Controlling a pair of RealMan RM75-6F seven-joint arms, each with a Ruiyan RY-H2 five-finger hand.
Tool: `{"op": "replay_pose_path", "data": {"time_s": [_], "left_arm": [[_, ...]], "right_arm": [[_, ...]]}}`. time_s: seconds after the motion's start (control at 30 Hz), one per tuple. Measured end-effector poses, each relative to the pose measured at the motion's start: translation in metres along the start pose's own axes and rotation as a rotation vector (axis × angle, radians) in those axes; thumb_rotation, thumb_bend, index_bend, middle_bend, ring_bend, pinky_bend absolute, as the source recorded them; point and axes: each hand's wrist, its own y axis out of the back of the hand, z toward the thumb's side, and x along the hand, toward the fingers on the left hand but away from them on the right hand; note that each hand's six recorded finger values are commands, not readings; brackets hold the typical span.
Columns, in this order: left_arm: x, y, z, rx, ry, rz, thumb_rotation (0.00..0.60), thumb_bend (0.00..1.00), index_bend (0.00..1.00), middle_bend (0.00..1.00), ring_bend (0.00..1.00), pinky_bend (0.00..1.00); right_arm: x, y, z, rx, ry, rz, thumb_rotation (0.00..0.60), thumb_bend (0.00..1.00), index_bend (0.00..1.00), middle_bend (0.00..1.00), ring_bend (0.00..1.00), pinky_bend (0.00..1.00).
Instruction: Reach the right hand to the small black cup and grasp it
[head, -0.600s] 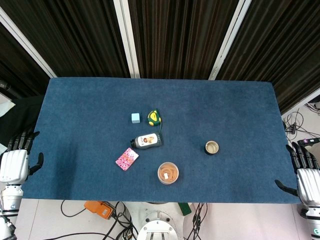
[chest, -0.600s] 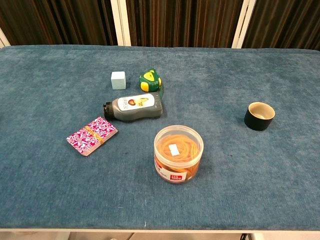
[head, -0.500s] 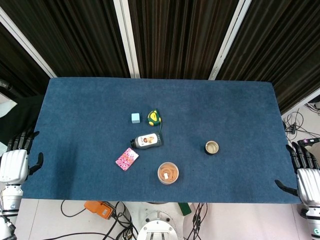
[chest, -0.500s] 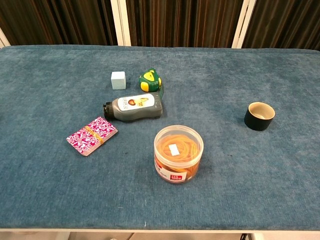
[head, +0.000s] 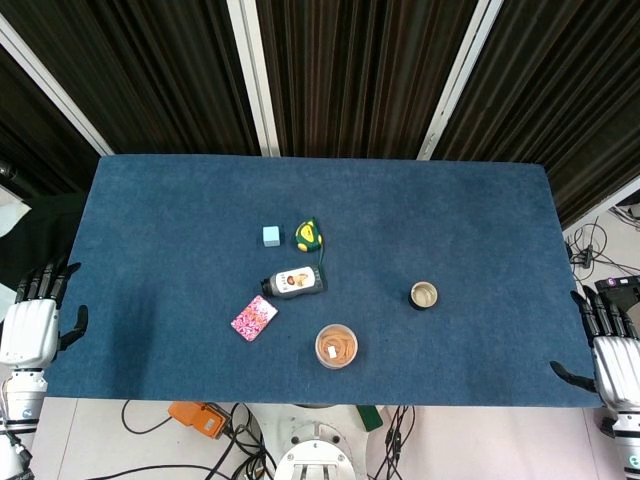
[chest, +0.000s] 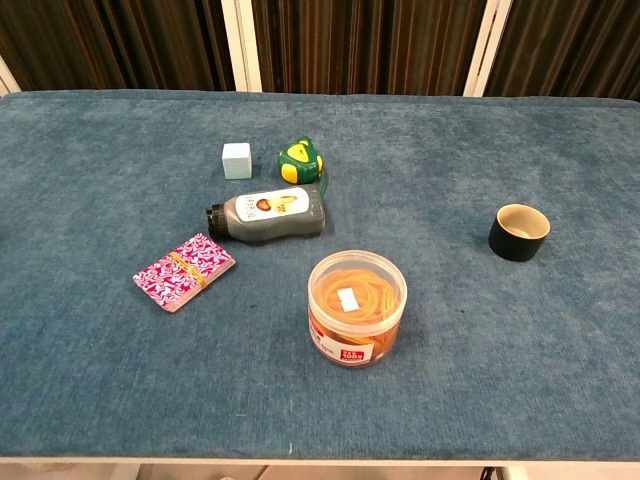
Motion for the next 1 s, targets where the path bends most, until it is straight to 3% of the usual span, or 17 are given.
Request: {"op": "replay_pose_path", "data": {"time_s": [0.2,0.47,0.7,1.0], "left_arm": [[-0.002,0.001,-0.001,-0.018,0.017,0.004,0.600,0.46,0.14,0.04,0.10,0.10],[-0.003,0.001,-0.002,-0.028,0.021,-0.004,0.600,0.46,0.14,0.04,0.11,0.10],[-0.003,0.002,-0.003,-0.027,0.030,-0.005,0.600,0.46,0.14,0.04,0.11,0.10],[-0.003,0.001,-0.003,-0.021,0.029,-0.005,0.600,0.46,0.14,0.04,0.12,0.10]], "right_arm": [[-0.013,-0.014,-0.013,-0.045,-0.055,0.061,0.600,0.26,0.04,0.07,0.06,0.16],[-0.063,-0.056,-0.010,-0.113,-0.016,0.184,0.600,0.26,0.05,0.07,0.06,0.14],[-0.114,-0.088,0.019,-0.134,0.047,0.206,0.600,0.26,0.15,0.12,0.09,0.14],[-0.136,-0.110,0.068,-0.166,0.160,0.240,0.600,0.26,0.27,0.17,0.13,0.14]]}}
